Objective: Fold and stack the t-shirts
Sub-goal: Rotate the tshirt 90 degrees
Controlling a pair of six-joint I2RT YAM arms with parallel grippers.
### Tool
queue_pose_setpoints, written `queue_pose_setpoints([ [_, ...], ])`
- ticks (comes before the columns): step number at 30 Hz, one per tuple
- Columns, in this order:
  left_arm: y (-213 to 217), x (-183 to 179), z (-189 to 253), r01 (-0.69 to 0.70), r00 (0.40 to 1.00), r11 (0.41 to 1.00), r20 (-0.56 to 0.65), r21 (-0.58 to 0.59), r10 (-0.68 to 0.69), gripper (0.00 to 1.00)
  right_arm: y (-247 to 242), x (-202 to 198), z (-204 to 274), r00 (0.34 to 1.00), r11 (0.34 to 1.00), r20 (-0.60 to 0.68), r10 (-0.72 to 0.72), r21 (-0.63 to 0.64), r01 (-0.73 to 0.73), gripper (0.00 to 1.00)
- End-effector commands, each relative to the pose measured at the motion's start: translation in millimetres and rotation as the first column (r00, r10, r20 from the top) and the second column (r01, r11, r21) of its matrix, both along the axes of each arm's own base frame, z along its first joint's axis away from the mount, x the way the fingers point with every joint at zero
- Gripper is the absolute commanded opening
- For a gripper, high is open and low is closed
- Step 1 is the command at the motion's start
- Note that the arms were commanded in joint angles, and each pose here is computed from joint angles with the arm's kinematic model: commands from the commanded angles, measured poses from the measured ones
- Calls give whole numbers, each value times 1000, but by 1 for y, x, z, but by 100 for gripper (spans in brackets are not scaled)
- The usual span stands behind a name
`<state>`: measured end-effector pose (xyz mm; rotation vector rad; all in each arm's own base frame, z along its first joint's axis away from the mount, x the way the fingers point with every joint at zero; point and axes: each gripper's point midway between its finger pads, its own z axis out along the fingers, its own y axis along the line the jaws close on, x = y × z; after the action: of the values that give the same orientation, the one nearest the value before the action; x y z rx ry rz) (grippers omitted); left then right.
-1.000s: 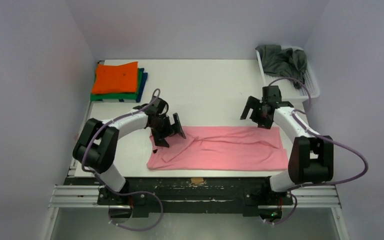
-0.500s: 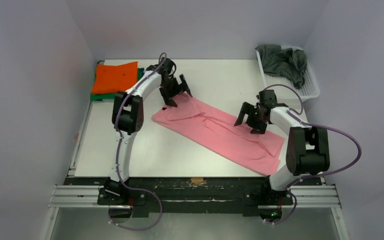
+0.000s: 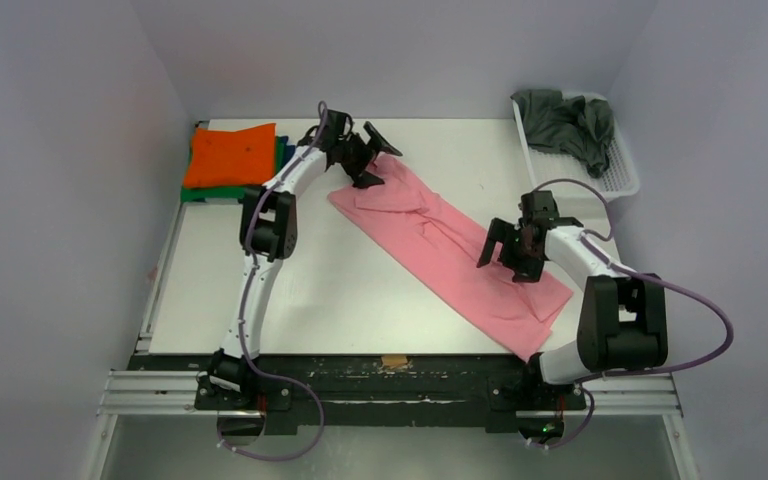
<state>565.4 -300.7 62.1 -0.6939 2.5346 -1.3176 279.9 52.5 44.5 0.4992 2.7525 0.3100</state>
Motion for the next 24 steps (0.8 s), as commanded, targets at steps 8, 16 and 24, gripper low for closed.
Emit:
queue_pose_setpoints([
  [8, 5, 75, -3, -255, 956, 966, 138, -45, 259, 100, 35, -45, -23, 982, 991, -130, 135, 22, -133, 93],
  [16, 53, 124, 6, -430, 870, 902, 247, -42, 426, 100, 112, -68, -21, 921, 921, -143, 362, 209, -329, 94],
  [24, 72, 138, 10, -482, 821, 876, 362, 27, 441, 100, 212, -81, -12, 768, 750, -117, 629, 352, -560, 95],
])
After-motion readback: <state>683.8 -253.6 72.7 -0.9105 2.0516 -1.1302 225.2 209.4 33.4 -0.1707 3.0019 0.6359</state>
